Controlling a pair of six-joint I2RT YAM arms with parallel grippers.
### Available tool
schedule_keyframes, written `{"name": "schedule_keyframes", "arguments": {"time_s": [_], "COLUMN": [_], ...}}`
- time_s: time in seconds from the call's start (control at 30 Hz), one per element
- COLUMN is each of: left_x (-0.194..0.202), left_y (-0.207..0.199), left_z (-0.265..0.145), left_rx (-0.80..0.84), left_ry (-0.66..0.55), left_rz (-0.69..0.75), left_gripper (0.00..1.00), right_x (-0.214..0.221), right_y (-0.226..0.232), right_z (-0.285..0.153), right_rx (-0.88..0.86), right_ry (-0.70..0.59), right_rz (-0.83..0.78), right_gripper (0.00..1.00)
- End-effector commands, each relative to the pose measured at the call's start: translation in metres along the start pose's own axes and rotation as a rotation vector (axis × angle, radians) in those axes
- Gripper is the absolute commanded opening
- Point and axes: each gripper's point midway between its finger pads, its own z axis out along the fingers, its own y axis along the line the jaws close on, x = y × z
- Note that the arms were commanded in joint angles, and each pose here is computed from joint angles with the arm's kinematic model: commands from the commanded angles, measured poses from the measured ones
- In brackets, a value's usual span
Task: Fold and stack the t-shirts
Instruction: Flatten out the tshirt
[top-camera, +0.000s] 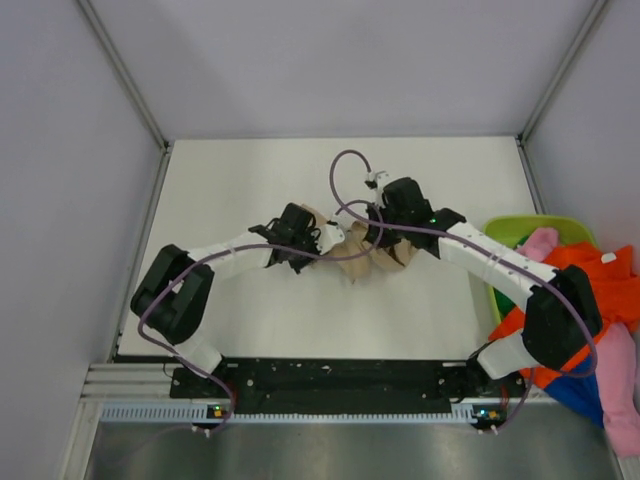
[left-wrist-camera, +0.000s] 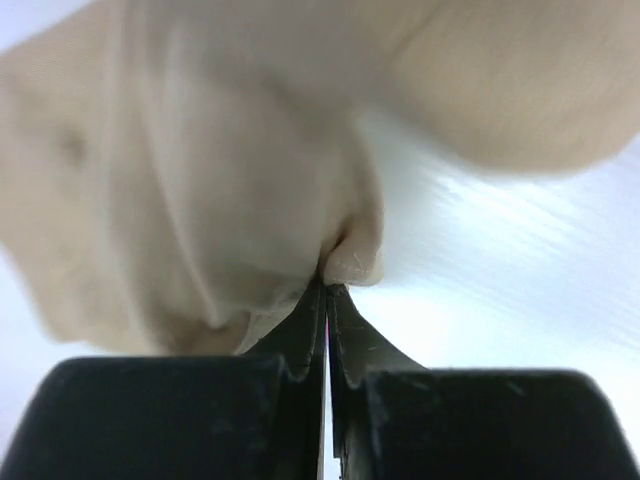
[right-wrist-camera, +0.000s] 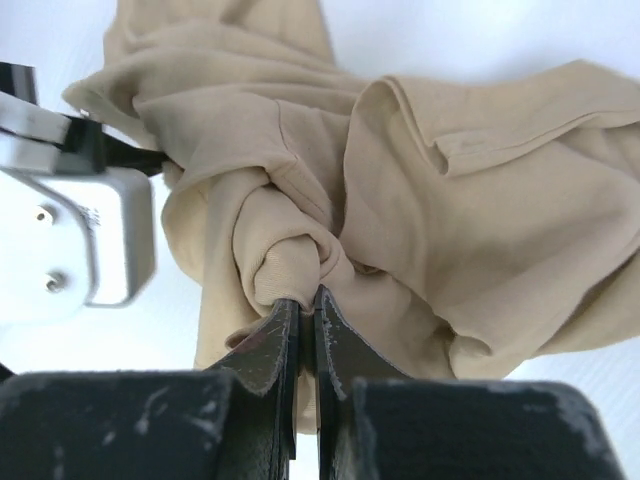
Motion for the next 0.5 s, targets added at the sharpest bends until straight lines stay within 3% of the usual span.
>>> {"name": "schedule_keyframes", "arguments": {"time_s": [0.0,0.27,0.37,0.47], "left_x": [-0.018,-0.059,-0.065,-0.058], "left_y": [0.056,0.136,0.138,0.125], "left_z": [-0.051,-0.209,-0.261,-0.278], "left_rx": [-0.219,-0.509,-0.589,-0.581], "left_ry": [-0.063,-0.263,-0.309,-0.287], "left_rz": [-0.068,-0.161,-0.143,-0.162], "left_gripper": [0.00,0.00,0.00,0.00], "right_x": [-0.075,-0.144,-0.160,-0.147], "right_y": [-0.004,0.011,0.026,0.034], "right_z": [-0.049,-0.102,-0.124,-0.131], "right_rx": [0.020,0.009,-0.053,-0.105], "right_ry": [-0.254,-0.396,-0.442,-0.414], "right_rz": [-0.023,-0.140,-0.196,-0.233], "right_gripper": [0.00,0.00,0.00,0.00]}}
